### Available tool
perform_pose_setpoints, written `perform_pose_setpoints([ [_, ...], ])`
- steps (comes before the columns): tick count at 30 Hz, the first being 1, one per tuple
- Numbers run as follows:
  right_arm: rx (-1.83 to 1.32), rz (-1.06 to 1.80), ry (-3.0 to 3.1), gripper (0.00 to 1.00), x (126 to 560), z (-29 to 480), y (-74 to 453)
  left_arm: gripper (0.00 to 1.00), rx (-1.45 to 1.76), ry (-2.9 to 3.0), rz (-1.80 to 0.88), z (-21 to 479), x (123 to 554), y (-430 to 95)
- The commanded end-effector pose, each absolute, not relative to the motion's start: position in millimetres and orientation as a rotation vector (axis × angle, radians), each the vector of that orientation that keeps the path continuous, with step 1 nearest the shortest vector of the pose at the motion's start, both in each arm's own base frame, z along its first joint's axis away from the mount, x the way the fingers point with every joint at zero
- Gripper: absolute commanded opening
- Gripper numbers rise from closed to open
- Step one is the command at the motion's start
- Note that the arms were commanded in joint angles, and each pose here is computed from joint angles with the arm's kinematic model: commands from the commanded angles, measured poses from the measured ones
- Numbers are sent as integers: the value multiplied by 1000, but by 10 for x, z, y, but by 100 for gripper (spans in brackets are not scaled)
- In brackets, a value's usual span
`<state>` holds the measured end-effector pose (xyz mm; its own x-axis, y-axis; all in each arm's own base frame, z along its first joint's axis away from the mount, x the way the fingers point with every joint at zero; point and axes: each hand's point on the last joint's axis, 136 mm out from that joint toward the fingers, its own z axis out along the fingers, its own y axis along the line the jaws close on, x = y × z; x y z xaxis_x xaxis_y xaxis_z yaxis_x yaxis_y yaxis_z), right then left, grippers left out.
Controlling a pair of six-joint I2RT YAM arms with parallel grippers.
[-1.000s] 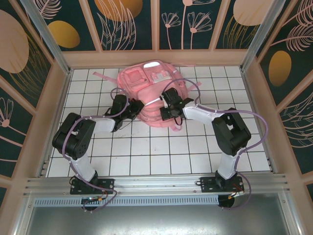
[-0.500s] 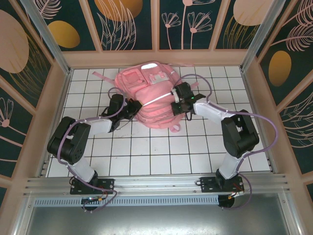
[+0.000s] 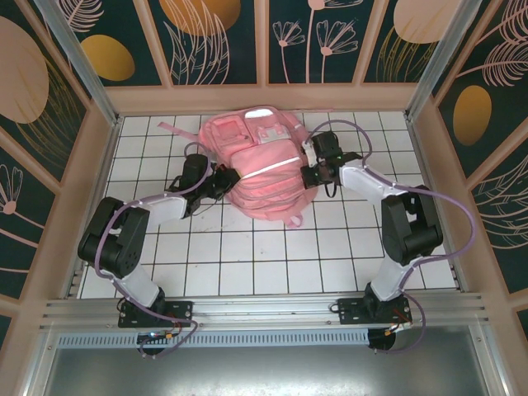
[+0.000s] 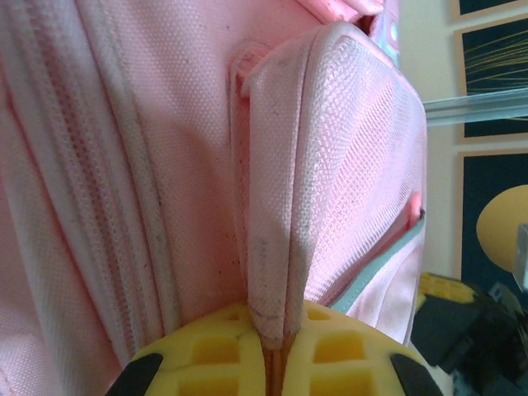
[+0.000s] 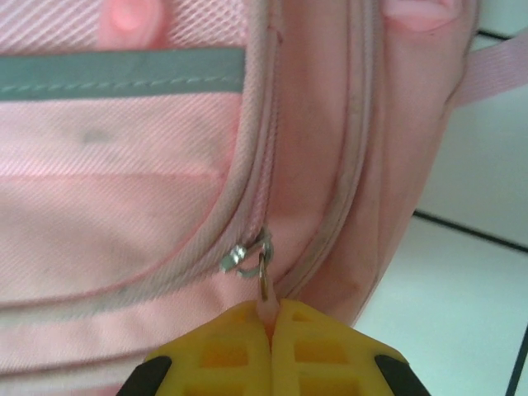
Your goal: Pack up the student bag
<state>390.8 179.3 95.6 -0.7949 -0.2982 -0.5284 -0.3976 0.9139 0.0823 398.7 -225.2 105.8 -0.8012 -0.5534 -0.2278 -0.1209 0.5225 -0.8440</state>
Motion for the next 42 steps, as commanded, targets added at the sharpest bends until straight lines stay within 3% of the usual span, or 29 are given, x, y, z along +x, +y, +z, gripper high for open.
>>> perform_pose_setpoints([
  [1, -470, 340, 2666, 0, 3370, 965, 1784, 0, -480, 2255, -1128, 1131, 4319, -2133],
  [7, -666, 715, 2592, 0, 2745, 1153, 2576, 0, -388, 2243, -1191, 1263, 4676, -2368],
  [8, -691, 778, 2564, 0, 2710, 1218, 2713, 5, -385, 2237, -1209, 1276, 4727, -2405],
  [11, -732, 934, 2472, 0, 2741, 1377, 3060, 51, -390, 2236, -1235, 1308, 4822, -2460],
  [13, -736, 984, 2428, 0, 2834, 1424, 3219, 68, -392, 2236, -1214, 1357, 4830, -2432],
  [17, -742, 1042, 2348, 0, 3085, 1500, 3498, 90, -395, 2261, -1100, 1430, 4706, -2264],
  [20, -744, 1047, 2316, 0, 3245, 1543, 3631, 92, -407, 2274, -1066, 1478, 4529, -2151],
  [28, -726, 1113, 2303, 0, 3181, 1533, 3664, 87, -518, 2272, -1169, 1387, 3986, -2065],
  [34, -741, 1144, 2304, 0, 2919, 1584, 3693, 75, -535, 2280, -1266, 1208, 4022, -2378],
  [36, -739, 1129, 2333, 0, 2832, 1539, 3658, 62, -553, 2260, -1301, 1147, 4083, -2456],
  [42, -712, 1062, 2462, 0, 2521, 1283, 3426, 4, -590, 2242, -1315, 924, 4242, -2521],
])
